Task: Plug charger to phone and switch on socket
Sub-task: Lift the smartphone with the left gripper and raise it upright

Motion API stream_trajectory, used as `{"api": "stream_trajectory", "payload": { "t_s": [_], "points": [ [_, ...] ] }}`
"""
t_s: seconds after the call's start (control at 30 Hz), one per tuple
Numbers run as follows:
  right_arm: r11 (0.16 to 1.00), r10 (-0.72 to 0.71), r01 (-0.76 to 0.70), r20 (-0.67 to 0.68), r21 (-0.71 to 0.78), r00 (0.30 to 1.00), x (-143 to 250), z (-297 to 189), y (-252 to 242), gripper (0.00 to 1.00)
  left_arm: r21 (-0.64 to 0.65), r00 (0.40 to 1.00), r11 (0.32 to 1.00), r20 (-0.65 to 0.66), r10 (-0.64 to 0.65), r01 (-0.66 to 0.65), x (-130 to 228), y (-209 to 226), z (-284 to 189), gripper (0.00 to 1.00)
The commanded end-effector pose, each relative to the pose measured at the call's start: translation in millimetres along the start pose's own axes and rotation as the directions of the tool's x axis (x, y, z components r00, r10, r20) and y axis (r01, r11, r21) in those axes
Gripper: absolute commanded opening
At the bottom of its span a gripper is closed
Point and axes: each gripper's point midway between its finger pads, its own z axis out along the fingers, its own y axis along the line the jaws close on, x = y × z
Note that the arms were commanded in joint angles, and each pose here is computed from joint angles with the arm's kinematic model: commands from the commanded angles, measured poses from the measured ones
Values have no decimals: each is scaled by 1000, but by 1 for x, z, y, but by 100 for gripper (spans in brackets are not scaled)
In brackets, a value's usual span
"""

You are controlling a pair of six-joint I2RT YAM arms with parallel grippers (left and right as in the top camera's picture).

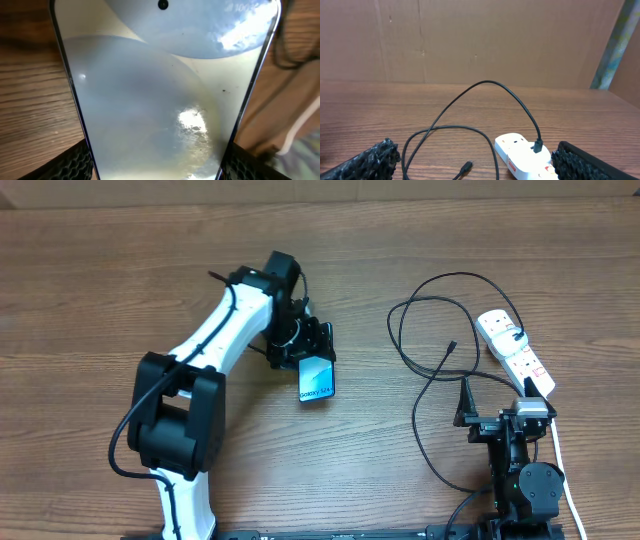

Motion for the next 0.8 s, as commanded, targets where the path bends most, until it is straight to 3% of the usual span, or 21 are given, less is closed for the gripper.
{"api": "stream_trajectory", "payload": {
  "t_s": [0.0, 0.3, 0.57, 0.77],
  "points": [
    [1000, -5, 5, 3, -3, 1000, 2, 0, 1, 100, 227, 999, 973, -6, 46, -43, -7, -30, -19, 60],
    [1000, -5, 5, 3, -4, 1000, 2, 0, 1, 100, 444, 999, 895, 12, 53, -53, -19, -49, -45, 60],
    [1000, -5, 5, 3, -3, 1000, 2, 0, 1, 100, 702, 991, 706, -2, 133, -94, -11, -87, -82, 61],
    [1000, -5, 5, 3, -3, 1000, 2, 0, 1, 100, 789, 988, 614, -79, 133, -20, -1, -101, -100, 60]
  ]
}}
